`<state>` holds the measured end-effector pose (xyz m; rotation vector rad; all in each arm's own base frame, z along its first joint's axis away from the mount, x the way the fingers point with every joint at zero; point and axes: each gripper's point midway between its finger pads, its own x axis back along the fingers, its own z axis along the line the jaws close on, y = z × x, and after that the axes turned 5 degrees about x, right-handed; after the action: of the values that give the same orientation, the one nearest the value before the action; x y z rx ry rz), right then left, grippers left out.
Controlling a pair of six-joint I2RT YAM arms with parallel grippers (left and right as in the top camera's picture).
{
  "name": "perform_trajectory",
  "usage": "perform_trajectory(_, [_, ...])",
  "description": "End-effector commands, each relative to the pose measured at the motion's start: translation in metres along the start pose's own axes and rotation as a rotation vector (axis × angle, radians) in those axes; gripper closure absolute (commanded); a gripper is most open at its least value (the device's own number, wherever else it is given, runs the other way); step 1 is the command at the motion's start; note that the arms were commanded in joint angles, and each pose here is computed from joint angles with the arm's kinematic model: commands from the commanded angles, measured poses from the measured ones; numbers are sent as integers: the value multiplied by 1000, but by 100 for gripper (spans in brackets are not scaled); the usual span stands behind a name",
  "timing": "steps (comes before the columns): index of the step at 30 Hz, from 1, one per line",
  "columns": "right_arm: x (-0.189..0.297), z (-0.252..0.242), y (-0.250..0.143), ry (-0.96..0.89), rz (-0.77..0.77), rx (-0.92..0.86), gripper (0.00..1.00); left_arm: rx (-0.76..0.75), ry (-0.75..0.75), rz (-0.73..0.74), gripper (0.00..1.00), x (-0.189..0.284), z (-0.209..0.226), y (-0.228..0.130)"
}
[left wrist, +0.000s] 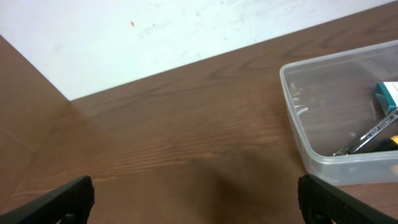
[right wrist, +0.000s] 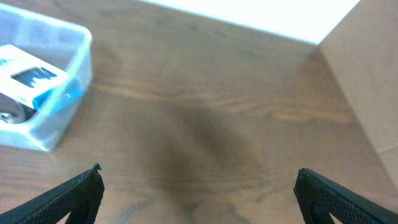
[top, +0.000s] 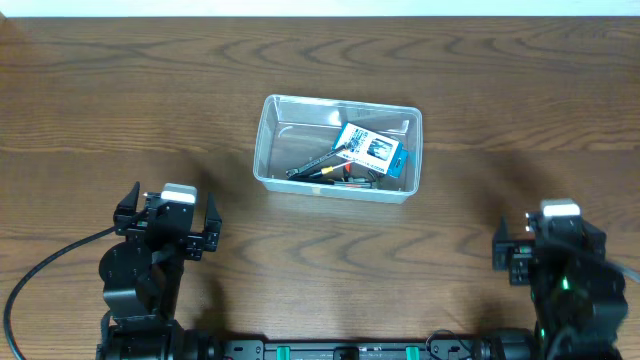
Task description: Pack container
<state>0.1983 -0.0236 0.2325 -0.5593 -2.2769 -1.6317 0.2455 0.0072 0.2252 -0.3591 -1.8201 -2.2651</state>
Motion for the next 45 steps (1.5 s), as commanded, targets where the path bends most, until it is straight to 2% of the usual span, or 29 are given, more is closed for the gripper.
perform_trajectory(1, [15, 9, 10, 53, -90, -19, 1, 12, -6, -5, 2, 1, -1, 0])
perform_trajectory(6, [19, 26, 23, 135, -233, -35, 1, 12, -6, -5, 2, 1, -1, 0])
perform_trajectory(15, [-17, 40, 41, 105, -549, -121, 1, 12, -6, -5, 2, 1, -1, 0])
perform_trajectory(19, [-29, 42, 36, 66, -628, -142, 1, 12, -6, -5, 2, 1, -1, 0])
perform_trajectory(22, [-41, 47, 22, 64, -621, -165, 1, 12, -7, -5, 2, 1, -1, 0])
perform_trajectory(25, [-52, 45, 4, 46, -577, -259, 1, 12, -6, -5, 2, 1, -1, 0])
perform_trajectory(31, [-70, 49, -30, 49, -416, -353, 1, 12, -6, -5, 2, 1, -1, 0])
perform_trajectory(45, [-69, 49, -30, 47, -420, -354, 1, 12, -6, -5, 2, 1, -1, 0])
